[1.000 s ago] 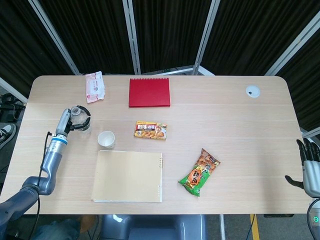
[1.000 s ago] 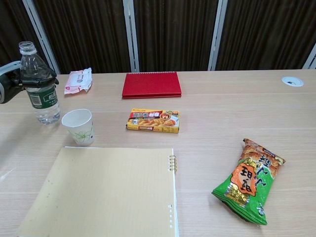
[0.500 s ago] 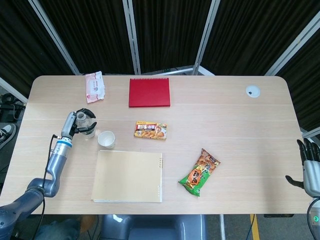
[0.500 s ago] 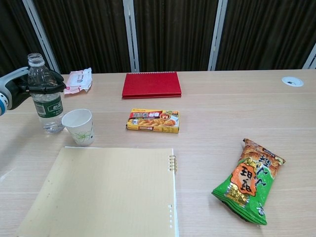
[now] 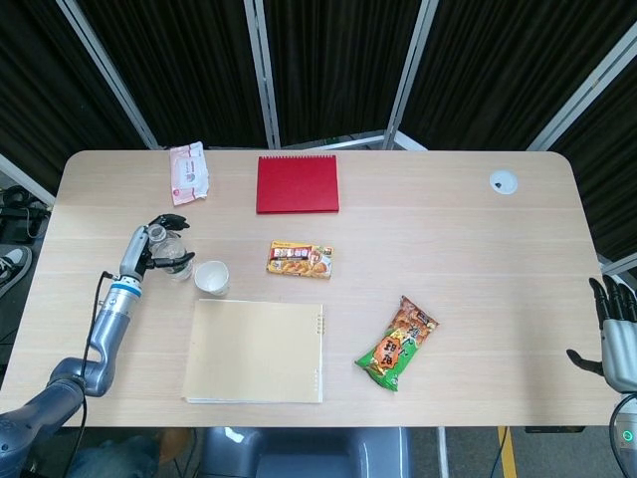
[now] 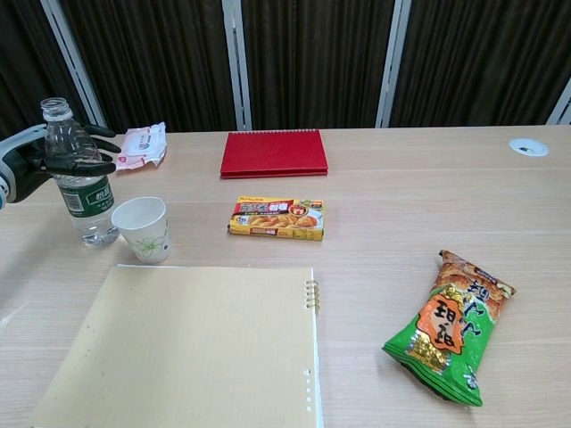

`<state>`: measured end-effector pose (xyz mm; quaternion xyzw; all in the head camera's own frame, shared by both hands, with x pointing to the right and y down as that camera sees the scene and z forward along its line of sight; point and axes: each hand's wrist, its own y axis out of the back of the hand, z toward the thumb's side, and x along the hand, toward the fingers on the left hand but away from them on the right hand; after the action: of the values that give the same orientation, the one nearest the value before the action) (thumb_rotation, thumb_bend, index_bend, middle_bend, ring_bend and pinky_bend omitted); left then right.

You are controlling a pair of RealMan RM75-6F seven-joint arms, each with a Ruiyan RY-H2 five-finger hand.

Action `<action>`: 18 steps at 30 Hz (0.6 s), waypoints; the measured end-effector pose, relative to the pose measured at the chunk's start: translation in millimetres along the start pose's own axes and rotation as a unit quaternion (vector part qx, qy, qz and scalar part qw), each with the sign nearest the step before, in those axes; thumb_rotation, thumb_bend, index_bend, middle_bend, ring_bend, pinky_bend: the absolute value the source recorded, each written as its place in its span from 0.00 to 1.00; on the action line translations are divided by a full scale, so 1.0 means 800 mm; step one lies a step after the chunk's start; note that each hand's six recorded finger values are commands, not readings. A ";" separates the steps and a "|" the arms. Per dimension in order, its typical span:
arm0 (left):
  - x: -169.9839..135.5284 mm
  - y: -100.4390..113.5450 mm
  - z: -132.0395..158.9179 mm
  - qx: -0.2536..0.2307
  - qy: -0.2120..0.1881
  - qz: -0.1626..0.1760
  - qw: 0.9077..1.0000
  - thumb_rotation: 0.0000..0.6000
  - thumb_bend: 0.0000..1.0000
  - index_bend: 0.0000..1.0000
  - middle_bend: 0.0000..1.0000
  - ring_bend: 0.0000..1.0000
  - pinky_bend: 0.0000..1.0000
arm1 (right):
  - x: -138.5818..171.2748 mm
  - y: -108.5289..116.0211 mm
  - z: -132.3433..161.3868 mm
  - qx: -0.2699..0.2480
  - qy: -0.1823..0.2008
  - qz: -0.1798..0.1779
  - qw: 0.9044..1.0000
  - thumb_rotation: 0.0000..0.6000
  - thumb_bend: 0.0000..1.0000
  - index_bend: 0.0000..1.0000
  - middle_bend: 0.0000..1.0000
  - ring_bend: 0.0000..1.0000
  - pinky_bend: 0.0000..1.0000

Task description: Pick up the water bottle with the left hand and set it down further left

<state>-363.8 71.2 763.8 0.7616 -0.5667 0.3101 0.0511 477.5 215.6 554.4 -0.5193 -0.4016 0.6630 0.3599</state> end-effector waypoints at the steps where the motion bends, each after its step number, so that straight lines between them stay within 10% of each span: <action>1: -0.001 0.001 0.000 0.004 -0.001 -0.002 1.000 1.00 0.14 0.21 0.25 0.19 0.19 | 0.000 0.000 0.000 -0.001 0.001 0.000 1.000 1.00 0.00 0.00 0.00 0.00 0.00; 18: -0.046 0.048 0.012 0.074 -0.006 -0.025 0.997 1.00 0.14 0.12 0.15 0.10 0.07 | 0.007 0.012 0.005 -0.015 0.017 -0.010 1.000 1.00 0.00 0.00 0.00 0.00 0.00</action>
<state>-400.2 83.9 725.8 0.7792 -0.5231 0.3454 -0.0003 471.7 216.1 544.4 -0.5315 -0.4106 0.6444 0.3656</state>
